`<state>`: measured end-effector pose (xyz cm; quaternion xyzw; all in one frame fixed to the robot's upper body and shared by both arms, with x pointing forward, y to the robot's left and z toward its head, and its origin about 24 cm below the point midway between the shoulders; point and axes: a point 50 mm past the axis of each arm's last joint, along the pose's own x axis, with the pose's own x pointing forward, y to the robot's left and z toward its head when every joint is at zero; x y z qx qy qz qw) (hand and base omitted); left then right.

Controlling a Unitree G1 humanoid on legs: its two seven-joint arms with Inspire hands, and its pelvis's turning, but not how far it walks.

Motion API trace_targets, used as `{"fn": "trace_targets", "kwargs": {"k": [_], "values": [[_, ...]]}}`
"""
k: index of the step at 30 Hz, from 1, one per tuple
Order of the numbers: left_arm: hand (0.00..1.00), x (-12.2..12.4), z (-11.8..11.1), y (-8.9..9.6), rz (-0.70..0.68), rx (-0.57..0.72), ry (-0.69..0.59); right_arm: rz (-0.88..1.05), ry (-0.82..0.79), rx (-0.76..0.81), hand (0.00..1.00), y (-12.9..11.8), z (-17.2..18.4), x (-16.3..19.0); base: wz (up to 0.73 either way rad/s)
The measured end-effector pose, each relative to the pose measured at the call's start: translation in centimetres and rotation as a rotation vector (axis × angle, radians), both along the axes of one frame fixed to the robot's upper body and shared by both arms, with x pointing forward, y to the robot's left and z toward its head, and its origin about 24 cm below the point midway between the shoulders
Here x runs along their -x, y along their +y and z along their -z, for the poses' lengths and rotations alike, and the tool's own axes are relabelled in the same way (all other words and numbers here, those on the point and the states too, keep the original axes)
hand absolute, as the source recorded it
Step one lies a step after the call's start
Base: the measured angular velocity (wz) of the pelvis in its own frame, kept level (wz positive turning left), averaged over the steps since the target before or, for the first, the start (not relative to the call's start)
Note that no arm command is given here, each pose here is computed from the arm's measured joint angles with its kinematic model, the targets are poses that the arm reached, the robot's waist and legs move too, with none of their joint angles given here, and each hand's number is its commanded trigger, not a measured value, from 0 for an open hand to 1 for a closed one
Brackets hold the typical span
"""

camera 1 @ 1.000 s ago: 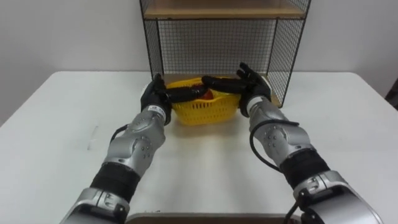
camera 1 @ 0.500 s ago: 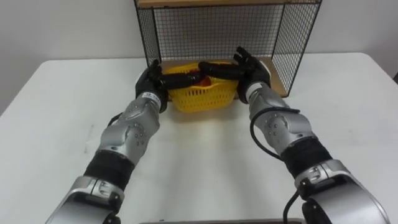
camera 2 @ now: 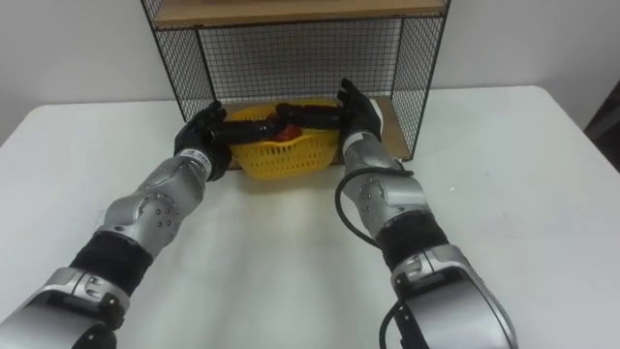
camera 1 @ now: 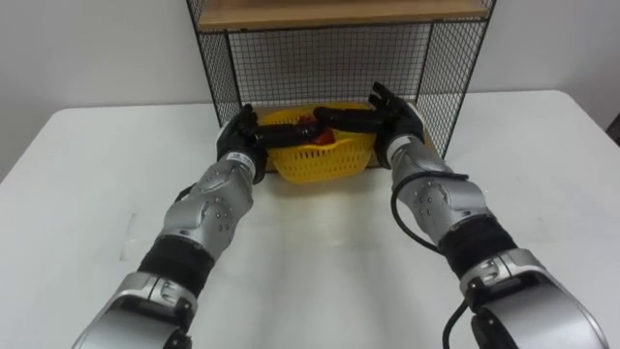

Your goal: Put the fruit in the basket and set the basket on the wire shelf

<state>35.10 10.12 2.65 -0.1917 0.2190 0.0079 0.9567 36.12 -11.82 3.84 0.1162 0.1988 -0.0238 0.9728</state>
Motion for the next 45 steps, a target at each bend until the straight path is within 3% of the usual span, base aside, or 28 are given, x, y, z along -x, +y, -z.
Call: {"fn": "trace_targets", "kwargs": {"k": [15, 23, 29, 32, 40, 45], "values": [[0.00, 0.5, 1.3, -0.3, 0.067, -0.072, 0.021, -0.014, 0.062, 0.001, 0.00, -0.8, 1.7, 0.5, 0.00], [0.00, 1.6, 3.1, 0.0, 0.080, -0.125, 0.076, -0.042, 0.142, 0.012, 0.00, -1.2, 4.4, 2.1, -0.06], [0.00, 2.1, 3.7, 0.3, 0.077, -0.130, 0.090, -0.046, 0.141, 0.047, 0.00, -2.6, 5.0, 2.7, -0.01], [0.00, 1.9, 2.9, 0.8, 0.077, -0.153, 0.039, -0.052, 0.094, 0.063, 0.00, -3.4, 4.6, 3.2, 0.00], [0.00, 5.6, 3.3, 6.4, 0.024, -0.210, -0.011, -0.041, -0.113, 0.129, 0.00, -7.6, 1.6, 5.9, -0.01], [0.00, 5.5, 1.4, 6.6, 0.038, -0.223, -0.089, -0.076, -0.179, 0.138, 0.00, -7.6, 0.0, 5.9, 0.00]]}}
